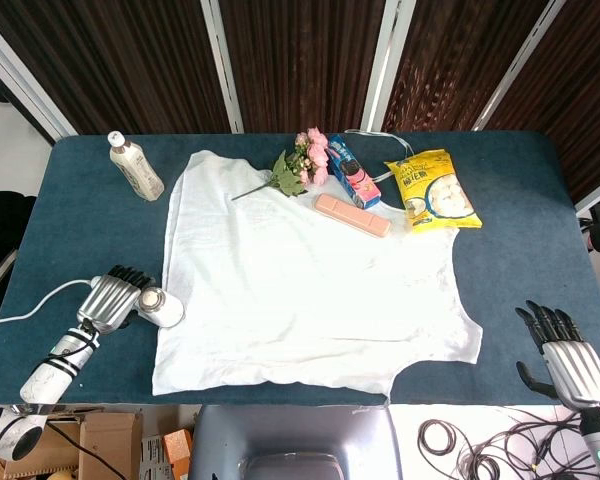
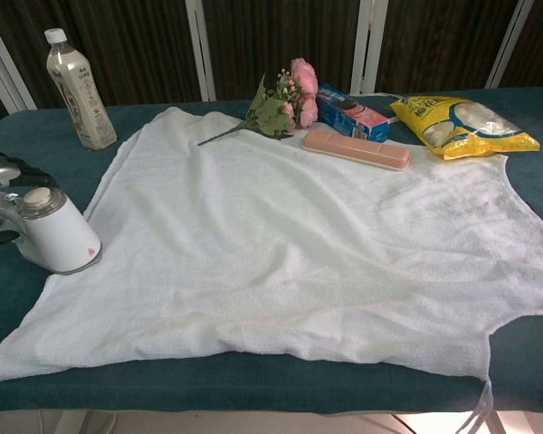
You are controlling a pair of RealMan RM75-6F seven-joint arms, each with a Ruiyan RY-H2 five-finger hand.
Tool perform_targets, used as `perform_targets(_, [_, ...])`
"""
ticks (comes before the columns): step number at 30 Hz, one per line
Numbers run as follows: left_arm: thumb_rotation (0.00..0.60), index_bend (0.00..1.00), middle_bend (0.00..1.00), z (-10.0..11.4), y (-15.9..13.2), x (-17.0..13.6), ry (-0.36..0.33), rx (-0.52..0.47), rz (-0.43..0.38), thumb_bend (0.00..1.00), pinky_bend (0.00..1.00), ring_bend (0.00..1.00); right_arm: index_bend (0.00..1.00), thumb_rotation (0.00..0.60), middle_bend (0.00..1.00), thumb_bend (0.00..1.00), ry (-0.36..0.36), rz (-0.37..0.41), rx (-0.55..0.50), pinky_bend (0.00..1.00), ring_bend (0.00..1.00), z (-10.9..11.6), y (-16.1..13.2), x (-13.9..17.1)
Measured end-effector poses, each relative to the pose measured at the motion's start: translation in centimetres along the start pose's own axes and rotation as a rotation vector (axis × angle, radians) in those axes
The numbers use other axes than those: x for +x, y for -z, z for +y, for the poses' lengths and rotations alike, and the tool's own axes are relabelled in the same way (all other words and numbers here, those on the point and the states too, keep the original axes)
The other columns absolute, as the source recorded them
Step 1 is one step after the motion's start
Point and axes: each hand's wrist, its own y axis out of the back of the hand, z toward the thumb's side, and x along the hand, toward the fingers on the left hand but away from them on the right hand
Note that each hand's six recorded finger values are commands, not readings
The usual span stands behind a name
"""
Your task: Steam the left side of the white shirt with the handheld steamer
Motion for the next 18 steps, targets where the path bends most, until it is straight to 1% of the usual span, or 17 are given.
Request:
perform_targets(5, [0.6,0.3,0.29,0.0,0.3,-0.1,0.004,0.01,0.007,0.32,0.25,0.22,0.0,0.6,0.0,0.37,-0.001,0.004,-0.001,0.0,0.0,0.0,-0.1,0.0])
perform_targets(10, [0.6,0.3,0.31,-0.4,0.7,-0.3,0.023,0.029,0.02,0.32,0.25,0.23,0.0,0.6,0.0,0.37,-0.004,0.006,-0.001,0.0,0.0,0.0,-0.1,-0.1])
perform_targets(18, [0.6,0.35,0.35,-0.8,1.2,-0.2,0.028,0.049,0.028,0.32,0.3,0.27,0.0,0.6,0.0,0.37,-0.009,0.0,-0.001,0.0,0.0,0.0,0.0,-0.2])
